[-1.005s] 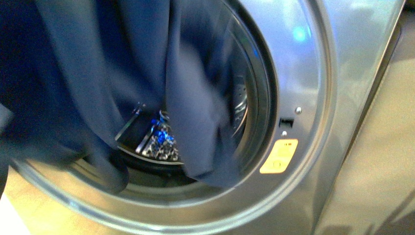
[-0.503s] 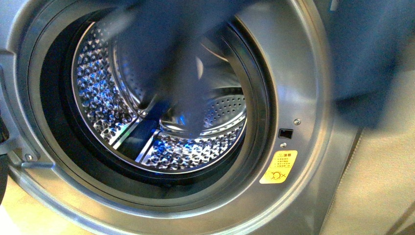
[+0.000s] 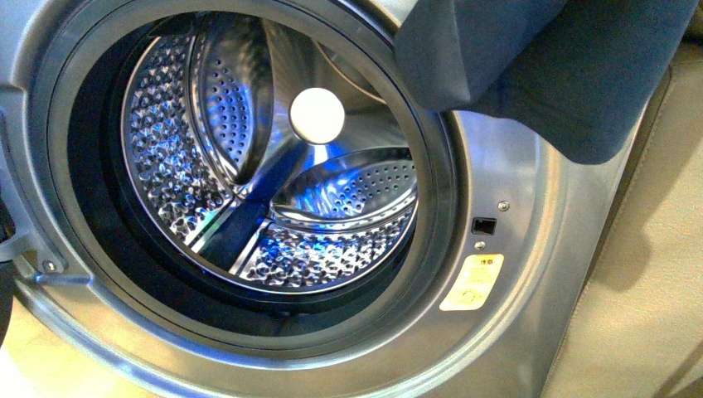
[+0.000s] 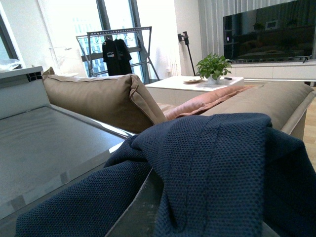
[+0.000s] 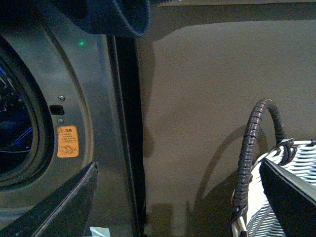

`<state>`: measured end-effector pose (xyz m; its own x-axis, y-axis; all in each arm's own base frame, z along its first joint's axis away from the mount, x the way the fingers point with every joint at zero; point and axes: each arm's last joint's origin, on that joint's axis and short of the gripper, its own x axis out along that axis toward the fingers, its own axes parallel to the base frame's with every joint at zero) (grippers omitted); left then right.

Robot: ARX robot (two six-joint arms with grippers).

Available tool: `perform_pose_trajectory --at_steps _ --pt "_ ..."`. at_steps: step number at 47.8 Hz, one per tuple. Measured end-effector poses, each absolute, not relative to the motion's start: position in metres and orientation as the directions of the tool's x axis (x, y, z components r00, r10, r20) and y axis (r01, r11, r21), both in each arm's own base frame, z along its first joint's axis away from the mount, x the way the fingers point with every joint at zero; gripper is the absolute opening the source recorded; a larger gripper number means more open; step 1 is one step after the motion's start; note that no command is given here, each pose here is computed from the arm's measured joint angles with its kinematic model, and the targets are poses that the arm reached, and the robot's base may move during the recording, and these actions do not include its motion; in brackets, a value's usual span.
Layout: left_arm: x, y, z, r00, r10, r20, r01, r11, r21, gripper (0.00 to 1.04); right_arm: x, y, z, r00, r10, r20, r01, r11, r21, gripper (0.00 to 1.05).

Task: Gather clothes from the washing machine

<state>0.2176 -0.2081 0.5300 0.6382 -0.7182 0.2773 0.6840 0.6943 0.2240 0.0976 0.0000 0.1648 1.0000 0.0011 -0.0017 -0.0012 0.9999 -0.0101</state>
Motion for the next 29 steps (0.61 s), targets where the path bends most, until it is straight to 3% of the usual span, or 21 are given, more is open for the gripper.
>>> perform_pose_trajectory --at_steps 29 --pt "0.223 -0.216 0.543 0.635 -0.718 0.285 0.685 0.694 0.222 0.14 0.098 0.0 0.165 1.0 0.001 -0.002 -0.001 1.0 -0.01 0.97"
